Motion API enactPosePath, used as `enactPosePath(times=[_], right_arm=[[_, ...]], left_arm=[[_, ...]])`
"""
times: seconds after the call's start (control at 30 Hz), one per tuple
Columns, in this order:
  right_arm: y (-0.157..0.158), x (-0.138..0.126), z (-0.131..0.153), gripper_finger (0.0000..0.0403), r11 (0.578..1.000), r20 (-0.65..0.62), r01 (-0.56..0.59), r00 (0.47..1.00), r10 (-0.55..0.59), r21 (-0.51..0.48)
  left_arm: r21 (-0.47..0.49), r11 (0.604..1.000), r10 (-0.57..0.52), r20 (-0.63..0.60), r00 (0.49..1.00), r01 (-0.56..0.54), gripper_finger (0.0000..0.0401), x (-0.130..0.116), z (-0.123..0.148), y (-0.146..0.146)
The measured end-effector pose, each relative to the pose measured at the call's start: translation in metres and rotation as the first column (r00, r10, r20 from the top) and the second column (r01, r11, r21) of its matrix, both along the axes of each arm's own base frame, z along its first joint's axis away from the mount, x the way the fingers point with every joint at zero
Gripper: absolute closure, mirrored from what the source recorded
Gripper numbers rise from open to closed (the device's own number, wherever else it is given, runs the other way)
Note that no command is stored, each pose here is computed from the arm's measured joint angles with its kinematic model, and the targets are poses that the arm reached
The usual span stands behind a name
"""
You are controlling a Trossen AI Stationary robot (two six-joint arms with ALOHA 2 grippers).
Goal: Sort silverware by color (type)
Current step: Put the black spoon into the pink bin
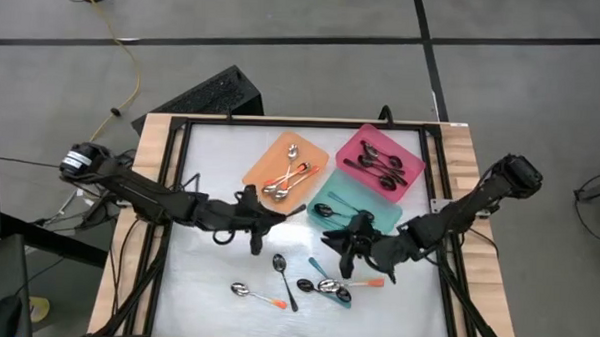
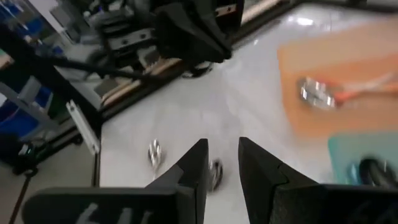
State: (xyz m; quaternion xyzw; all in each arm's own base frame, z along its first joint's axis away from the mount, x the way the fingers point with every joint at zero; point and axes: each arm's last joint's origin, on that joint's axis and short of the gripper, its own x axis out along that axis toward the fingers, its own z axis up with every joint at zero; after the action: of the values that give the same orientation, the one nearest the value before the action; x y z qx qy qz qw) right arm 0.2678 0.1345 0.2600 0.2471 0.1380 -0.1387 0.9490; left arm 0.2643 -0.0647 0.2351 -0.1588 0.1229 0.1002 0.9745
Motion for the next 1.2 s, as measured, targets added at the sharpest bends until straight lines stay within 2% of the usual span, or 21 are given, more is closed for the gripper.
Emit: enactPosePath(times=[0.2, 0.37, 0.53, 0.63, 1.2], right_arm=[[-0.020, 0.015, 0.015, 0.0292, 0.996, 0.122, 0.033, 0.992, -0.024, -0.079], [-0.035, 0.025, 0.037, 0.0243, 0.983, 0.285, 0.072, 0.958, -0.022, -0.166], [-0.053, 0.032, 0.045, 0.0178, 0.984, 0.356, 0.037, 0.934, 0.028, -0.173], [-0.062, 0.035, 0.047, 0.0156, 0.985, 0.376, 0.014, 0.925, 0.053, -0.172], [-0.090, 0.041, 0.047, 0.0153, 0.983, 0.378, 0.003, 0.923, 0.068, -0.184]], left_arm=[[0.027, 1.000, -0.017, 0.240, 0.971, 0.011, 0.0401, -0.006, 0.035, 0.002], [0.035, 0.999, -0.039, 0.341, 0.939, 0.029, 0.0401, -0.007, 0.047, 0.001], [0.054, 0.998, -0.040, 0.351, 0.936, 0.023, 0.0401, -0.006, 0.048, 0.004], [0.055, 0.998, -0.044, 0.354, 0.934, 0.026, 0.0401, -0.005, 0.048, 0.007], [0.017, 0.999, -0.051, 0.398, 0.916, 0.048, 0.0401, 0.002, 0.051, 0.037]])
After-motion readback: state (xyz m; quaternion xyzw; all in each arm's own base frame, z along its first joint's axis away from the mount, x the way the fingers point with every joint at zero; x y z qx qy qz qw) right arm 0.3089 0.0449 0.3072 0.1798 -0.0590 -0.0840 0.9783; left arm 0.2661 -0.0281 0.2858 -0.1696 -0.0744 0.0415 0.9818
